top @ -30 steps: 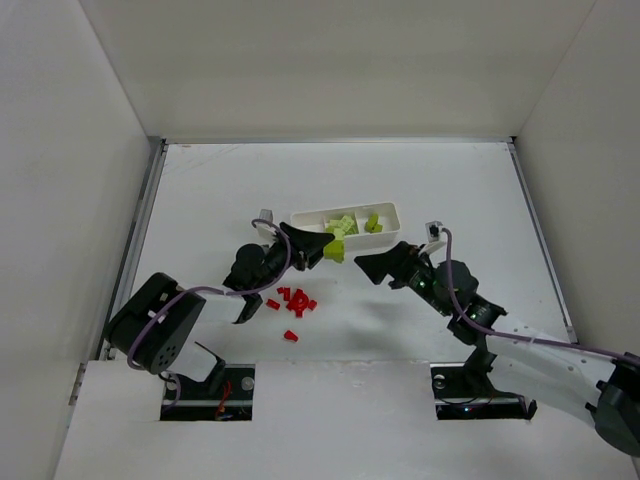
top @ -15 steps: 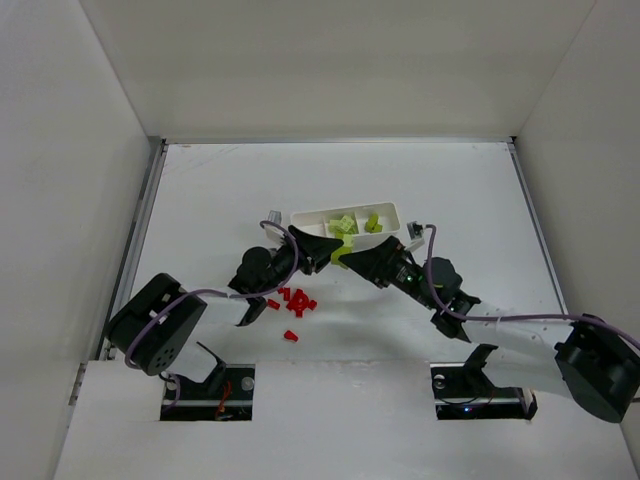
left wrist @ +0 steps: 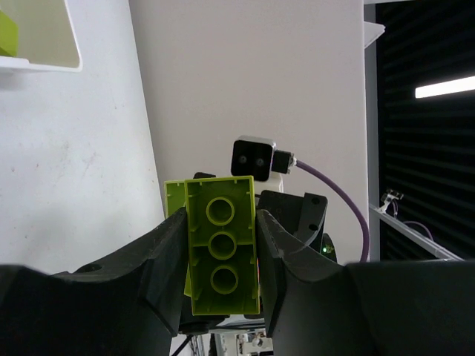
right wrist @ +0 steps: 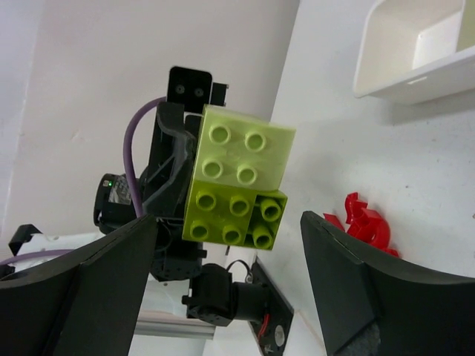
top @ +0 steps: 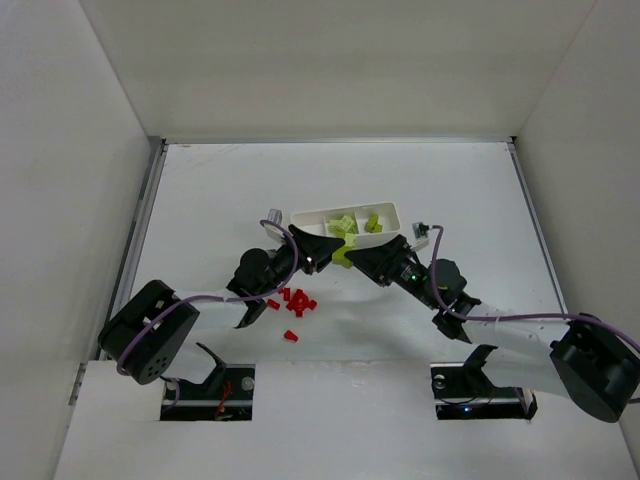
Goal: Sort the legos into containers by color
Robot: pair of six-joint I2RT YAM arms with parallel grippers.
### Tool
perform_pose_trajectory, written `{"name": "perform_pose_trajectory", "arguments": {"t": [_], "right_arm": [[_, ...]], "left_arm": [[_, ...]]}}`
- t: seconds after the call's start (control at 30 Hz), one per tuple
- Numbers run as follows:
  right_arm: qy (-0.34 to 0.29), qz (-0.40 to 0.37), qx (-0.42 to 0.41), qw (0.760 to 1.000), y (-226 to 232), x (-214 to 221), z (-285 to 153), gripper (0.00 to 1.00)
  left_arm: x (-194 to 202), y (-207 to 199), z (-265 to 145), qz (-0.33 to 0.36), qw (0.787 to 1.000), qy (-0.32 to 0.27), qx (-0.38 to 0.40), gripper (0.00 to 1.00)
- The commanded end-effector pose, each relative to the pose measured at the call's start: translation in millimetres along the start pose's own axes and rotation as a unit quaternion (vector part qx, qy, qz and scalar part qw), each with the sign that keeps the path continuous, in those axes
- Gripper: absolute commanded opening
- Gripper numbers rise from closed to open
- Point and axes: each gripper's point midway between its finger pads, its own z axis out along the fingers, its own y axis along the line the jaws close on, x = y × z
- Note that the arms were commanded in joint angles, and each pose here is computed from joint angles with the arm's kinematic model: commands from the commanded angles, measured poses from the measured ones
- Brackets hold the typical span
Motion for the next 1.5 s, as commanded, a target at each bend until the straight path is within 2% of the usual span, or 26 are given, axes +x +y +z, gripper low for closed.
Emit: {"name": "perform_pose_trajectory", "arguments": {"t": [0.0, 0.3, 0.47, 0.57, 1.03, 1.47], "right_arm": [[-0.021, 0.007, -0.051, 0.998, 24.5, -14.3, 1.3, 0.82], [-0.006, 0.018, -0.055, 0.998, 23.7, -12.6, 5.4, 0.72], [-0.003, 0.020, -0.057, 0.998, 26.0, -11.4, 6.9, 0.72], [0.000, 0.020, -0.057, 0.998, 26.3, -10.6, 8.3, 0.66], [0.017, 0.052, -0.072, 0.996, 24.7, -5.5, 15.4, 0.55], [-0.006, 0.051, -0.070, 0.996, 16.8, -22.8, -3.2, 0.50]], "left_arm": [[1.3, -72.3, -7.5, 0.035, 0.990, -0.006, 0.136, 0.21], [-1.3, -77.1, -10.4, 0.039, 0.989, -0.011, 0.143, 0.21], [-2.7, -75.5, -10.5, 0.040, 0.989, -0.015, 0.141, 0.21], [-2.8, -72.4, -10.3, 0.042, 0.990, -0.017, 0.137, 0.21], [-4.2, -69.9, -10.2, 0.047, 0.990, -0.018, 0.134, 0.21], [-29.3, -55.5, -19.1, 0.063, 0.990, -0.040, 0.116, 0.21]]}}
